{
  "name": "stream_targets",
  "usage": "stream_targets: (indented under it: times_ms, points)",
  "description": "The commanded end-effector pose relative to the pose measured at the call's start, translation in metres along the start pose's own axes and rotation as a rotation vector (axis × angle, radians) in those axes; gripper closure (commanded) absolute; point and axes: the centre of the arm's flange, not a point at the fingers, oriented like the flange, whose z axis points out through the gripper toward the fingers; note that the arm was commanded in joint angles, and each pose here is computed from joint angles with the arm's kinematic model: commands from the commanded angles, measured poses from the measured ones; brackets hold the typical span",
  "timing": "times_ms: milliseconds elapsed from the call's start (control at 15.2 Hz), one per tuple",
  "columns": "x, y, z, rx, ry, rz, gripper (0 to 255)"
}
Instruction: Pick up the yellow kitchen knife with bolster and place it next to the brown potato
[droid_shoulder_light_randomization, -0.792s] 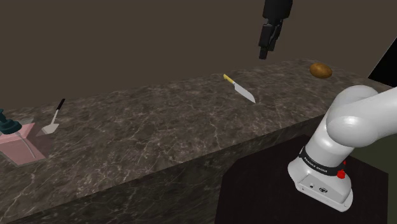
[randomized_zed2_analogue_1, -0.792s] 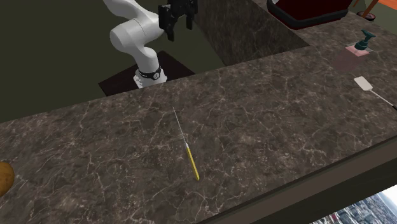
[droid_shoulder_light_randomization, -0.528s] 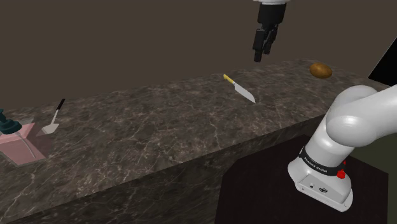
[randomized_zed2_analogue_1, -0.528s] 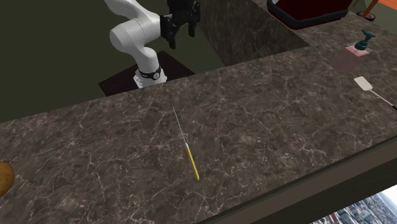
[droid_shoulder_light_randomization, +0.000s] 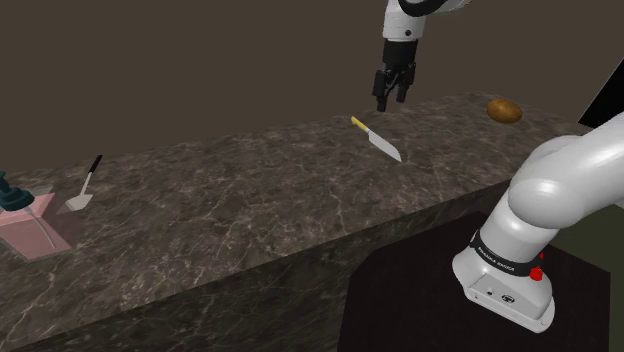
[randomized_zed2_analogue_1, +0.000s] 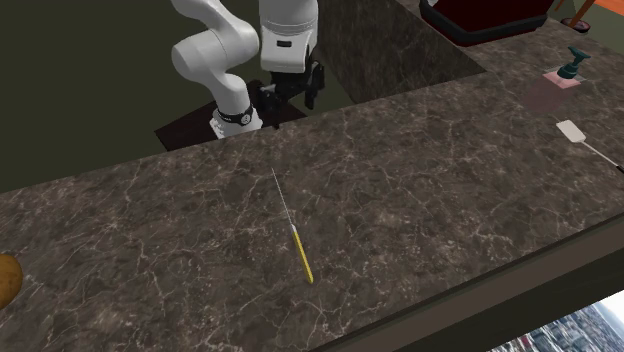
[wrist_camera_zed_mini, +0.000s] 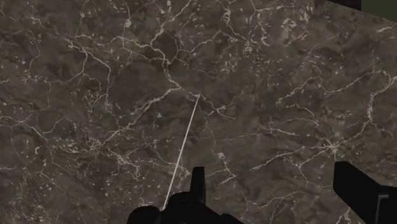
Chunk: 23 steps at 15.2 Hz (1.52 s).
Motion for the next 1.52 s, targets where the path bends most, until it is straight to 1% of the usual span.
stream_targets:
  times_ms: [0, 528, 924, 1452]
  points:
    - [0.018, 0.013, 0.016, 0.007, -0.004, 0.047, 0]
    - [0.080, 0.071, 0.085, 0.035, -0.027, 0.227, 0]
    - [0.117, 0.119, 0.137, 0.054, -0.044, 0.357, 0]
    - [0.115, 0.116, 0.177, 0.054, -0.044, 0.357, 0]
